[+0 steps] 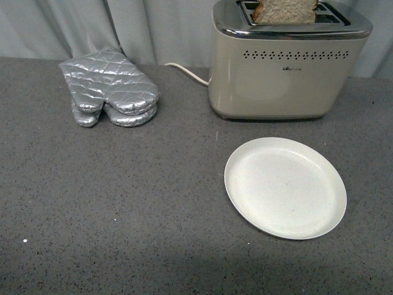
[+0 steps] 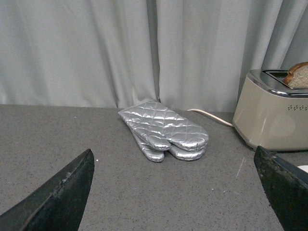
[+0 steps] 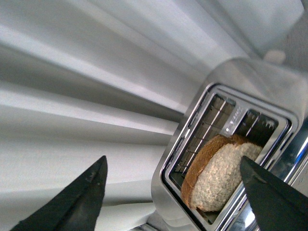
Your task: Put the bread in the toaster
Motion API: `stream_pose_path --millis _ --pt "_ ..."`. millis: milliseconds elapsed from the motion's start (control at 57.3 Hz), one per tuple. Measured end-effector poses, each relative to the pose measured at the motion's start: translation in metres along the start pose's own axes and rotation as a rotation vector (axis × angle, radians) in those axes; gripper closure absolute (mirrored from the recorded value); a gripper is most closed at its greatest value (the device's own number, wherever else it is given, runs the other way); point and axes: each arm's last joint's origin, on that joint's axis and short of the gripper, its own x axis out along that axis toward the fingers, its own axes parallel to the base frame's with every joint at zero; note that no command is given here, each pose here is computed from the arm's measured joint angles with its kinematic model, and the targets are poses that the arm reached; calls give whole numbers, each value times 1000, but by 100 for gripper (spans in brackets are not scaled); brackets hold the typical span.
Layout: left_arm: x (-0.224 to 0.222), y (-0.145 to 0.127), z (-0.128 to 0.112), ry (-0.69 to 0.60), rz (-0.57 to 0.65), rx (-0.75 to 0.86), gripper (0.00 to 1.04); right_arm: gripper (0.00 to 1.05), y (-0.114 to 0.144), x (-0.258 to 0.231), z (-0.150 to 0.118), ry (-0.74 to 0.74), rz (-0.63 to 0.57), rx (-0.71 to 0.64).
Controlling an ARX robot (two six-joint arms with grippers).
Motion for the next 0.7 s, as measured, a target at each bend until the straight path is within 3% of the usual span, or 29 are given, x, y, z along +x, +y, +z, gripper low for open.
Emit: stream_pose_path --millis 35,122,174,297,436,593,698 --pt "0 0 0 0 0 0 7 8 -4 -9 4 -17 34 -62" --pt "0 0 0 0 0 0 7 11 -15 -27 8 -34 86 -219" --pt "0 0 0 0 0 0 7 10 -34 -41 5 -59 109 -435" --pt "0 0 0 0 0 0 7 10 -87 -66 -4 -64 97 -779" --pt "0 0 0 0 0 0 7 10 -140 -89 -8 -29 20 -1022" --pt "0 0 0 0 0 0 7 10 -183 -116 -7 -91 -23 -1140" --pt "0 0 0 0 0 0 7 24 -206 -126 -10 -188 188 -1029"
